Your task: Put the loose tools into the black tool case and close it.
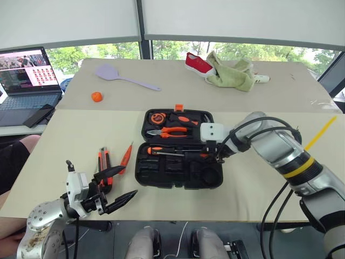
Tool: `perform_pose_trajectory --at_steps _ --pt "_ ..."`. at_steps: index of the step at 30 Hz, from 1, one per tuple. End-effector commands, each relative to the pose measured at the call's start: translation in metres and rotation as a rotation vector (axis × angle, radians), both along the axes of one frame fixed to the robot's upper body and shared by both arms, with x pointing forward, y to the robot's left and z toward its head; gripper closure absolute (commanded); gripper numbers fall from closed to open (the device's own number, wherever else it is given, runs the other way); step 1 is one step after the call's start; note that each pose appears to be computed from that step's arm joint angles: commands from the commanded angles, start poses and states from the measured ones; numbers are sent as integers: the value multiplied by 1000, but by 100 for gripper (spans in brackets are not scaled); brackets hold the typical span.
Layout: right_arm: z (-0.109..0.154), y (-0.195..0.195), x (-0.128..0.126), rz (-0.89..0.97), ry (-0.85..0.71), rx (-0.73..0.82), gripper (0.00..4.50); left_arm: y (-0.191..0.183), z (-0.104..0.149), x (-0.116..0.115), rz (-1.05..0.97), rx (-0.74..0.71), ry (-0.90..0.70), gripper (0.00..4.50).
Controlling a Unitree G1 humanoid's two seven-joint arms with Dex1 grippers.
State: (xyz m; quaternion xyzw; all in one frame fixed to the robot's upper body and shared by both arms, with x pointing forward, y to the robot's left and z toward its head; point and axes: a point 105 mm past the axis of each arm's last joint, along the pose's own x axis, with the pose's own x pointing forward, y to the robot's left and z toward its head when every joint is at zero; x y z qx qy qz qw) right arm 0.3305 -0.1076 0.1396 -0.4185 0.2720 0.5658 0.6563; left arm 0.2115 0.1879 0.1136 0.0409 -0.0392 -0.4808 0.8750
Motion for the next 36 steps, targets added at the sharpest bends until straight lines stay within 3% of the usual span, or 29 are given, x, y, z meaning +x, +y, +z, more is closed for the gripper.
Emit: perform_pose_trajectory --at_steps 1,4,6,14,18,21,24,31,32,36 --pt "9 -1 3 28 -36 -27 349 -5 11 -2 -13 5 -60 0" --pt "8 -3 3 18 -30 -32 349 -6 12 -2 -12 8 -65 0" --pt "8 -2 3 17 -32 -21 249 -7 11 -2 -12 10 -69 0" --pt "32 16 -2 88 -29 126 4 -7 11 -3 -5 11 -71 0" --pt "49 16 -2 118 -40 233 4 -4 11 -3 13 16 -71 0" --pt "43 19 3 120 -46 312 79 -3 10 -3 21 16 -70 0" --pt "30 30 3 122 -33 388 181 -3 9 -3 28 14 -64 0" --pt "-8 31 8 109 -40 344 425 -2 6 -2 24 25 -57 0" --pt "-14 28 7 107 -29 323 445 -1 5 -2 25 26 -57 0" --pt "-22 21 14 69 -32 301 445 4 4 -3 37 41 -57 0"
